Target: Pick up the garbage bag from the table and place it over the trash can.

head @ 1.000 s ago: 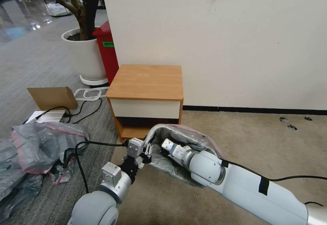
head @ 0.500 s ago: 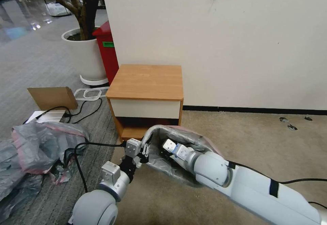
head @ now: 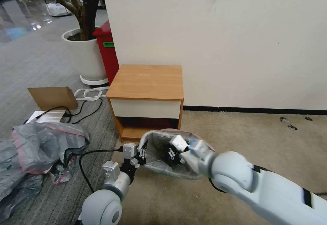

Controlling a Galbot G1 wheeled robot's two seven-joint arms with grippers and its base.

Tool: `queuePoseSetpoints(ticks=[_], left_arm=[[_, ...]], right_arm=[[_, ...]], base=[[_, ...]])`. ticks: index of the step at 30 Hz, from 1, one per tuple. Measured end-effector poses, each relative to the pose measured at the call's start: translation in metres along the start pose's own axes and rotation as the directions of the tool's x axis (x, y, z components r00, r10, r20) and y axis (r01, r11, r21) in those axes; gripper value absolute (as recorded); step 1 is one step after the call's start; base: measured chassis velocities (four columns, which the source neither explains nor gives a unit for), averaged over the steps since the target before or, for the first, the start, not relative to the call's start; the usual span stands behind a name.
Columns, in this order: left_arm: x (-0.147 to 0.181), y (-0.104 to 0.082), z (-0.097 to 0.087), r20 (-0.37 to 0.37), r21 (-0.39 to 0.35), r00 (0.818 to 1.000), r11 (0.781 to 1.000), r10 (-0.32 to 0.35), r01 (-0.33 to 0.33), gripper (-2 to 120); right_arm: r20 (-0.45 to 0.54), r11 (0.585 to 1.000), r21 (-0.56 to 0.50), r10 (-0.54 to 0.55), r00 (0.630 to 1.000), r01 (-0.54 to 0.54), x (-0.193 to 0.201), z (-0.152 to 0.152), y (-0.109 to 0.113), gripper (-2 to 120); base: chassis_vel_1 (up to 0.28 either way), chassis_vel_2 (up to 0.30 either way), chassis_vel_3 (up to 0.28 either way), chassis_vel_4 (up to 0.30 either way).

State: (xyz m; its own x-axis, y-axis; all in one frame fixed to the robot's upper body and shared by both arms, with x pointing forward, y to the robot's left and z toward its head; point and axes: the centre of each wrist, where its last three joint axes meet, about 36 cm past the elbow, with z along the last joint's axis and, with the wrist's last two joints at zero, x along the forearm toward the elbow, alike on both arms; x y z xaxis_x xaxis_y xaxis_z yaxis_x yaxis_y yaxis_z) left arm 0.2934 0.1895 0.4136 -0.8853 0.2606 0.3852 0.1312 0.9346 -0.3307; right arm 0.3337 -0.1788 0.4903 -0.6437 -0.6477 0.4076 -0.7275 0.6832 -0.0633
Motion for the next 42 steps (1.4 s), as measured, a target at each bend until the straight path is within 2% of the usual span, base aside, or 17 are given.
queuePoseSetpoints(ticks=[3,4,7,8,11,12,16,19,21,24,26,28,31,33,40,41,42], left_arm=[[0.006,-0.006,0.004,-0.080,0.110,0.996,0.993,-0.038,0.047,6],[0.006,-0.006,0.004,-0.080,0.110,0.996,0.993,-0.038,0.047,6],[0.020,-0.009,0.008,-0.137,0.122,0.990,0.991,-0.045,0.061,6],[0.020,-0.009,0.008,-0.137,0.122,0.990,0.991,-0.045,0.061,6],[0.031,-0.010,0.010,-0.172,0.113,0.984,0.991,-0.052,0.072,6],[0.031,-0.010,0.010,-0.172,0.113,0.984,0.991,-0.052,0.072,6],[0.040,-0.013,0.016,-0.200,0.096,0.978,0.992,-0.064,0.085,6],[0.044,-0.016,0.022,-0.215,0.088,0.974,0.992,-0.067,0.087,6],[0.045,-0.017,0.023,-0.219,0.087,0.973,0.992,-0.066,0.087,6],[0.048,-0.023,0.029,-0.227,0.079,0.972,0.994,-0.061,0.080,6],[0.049,-0.025,0.031,-0.223,0.073,0.973,0.994,-0.061,0.079,6],[0.050,-0.028,0.035,-0.218,0.057,0.974,0.995,-0.065,0.079,6],[0.050,-0.029,0.036,-0.221,0.052,0.973,0.996,-0.065,0.079,6],[0.050,-0.029,0.038,-0.237,0.039,0.969,0.996,-0.069,0.080,13],[0.050,-0.026,0.036,-0.238,0.025,0.968,0.996,-0.083,0.091,37],[0.050,-0.026,0.036,-0.238,0.025,0.968,0.996,-0.083,0.091,37],[0.051,-0.024,0.034,-0.233,0.023,0.968,0.995,-0.088,0.095,44]], right_arm=[[0.129,0.987,-0.059,0.157,0.979,-0.150,0.016,0.018,0.009,2],[0.129,0.987,-0.059,0.157,0.979,-0.150,0.016,0.018,0.009,2],[0.184,0.953,-0.136,0.292,0.939,-0.269,0.032,0.036,0.022,17],[0.184,0.953,-0.136,0.292,0.939,-0.269,0.032,0.036,0.022,17],[0.187,0.900,-0.182,0.427,0.885,-0.396,0.043,0.052,0.035,29],[0.187,0.900,-0.182,0.427,0.885,-0.396,0.043,0.052,0.035,29],[0.192,0.814,-0.211,0.577,0.794,-0.541,0.048,0.078,0.045,48],[0.191,0.788,-0.224,0.613,0.767,-0.574,0.050,0.089,0.047,58],[0.187,0.781,-0.230,0.621,0.761,-0.581,0.051,0.092,0.048,60],[0.173,0.759,-0.251,0.646,0.743,-0.601,0.055,0.099,0.051,76],[0.172,0.755,-0.253,0.651,0.740,-0.605,0.055,0.100,0.051,80],[0.170,0.746,-0.256,0.660,0.731,-0.614,0.056,0.102,0.050,92],[0.169,0.743,-0.258,0.664,0.729,-0.617,0.055,0.102,0.050,95],[0.165,0.734,-0.262,0.674,0.720,-0.626,0.055,0.103,0.048,100],[0.166,0.729,-0.273,0.679,0.716,-0.628,0.054,0.102,0.046,100],[0.166,0.729,-0.273,0.679,0.716,-0.628,0.054,0.102,0.046,100],[0.165,0.728,-0.275,0.679,0.715,-0.628,0.053,0.102,0.045,100]], base=[[0.000,0.000,0.000,0.000],[0.000,0.000,0.000,0.000],[0.000,0.000,0.000,0.000],[0.000,0.000,0.000,0.000],[0.000,0.000,0.000,0.000],[0.000,0.000,0.000,0.000],[0.000,0.000,0.000,0.000],[0.000,0.000,0.000,0.000],[0.000,0.000,0.000,0.000],[0.000,0.000,0.000,0.000],[0.000,0.000,0.000,0.000],[0.000,0.000,0.000,0.000],[0.000,0.000,0.000,0.000],[0.000,0.000,0.000,0.000],[0.000,0.000,0.000,0.000],[0.000,0.000,0.000,0.000],[0.000,0.000,0.000,0.000]])
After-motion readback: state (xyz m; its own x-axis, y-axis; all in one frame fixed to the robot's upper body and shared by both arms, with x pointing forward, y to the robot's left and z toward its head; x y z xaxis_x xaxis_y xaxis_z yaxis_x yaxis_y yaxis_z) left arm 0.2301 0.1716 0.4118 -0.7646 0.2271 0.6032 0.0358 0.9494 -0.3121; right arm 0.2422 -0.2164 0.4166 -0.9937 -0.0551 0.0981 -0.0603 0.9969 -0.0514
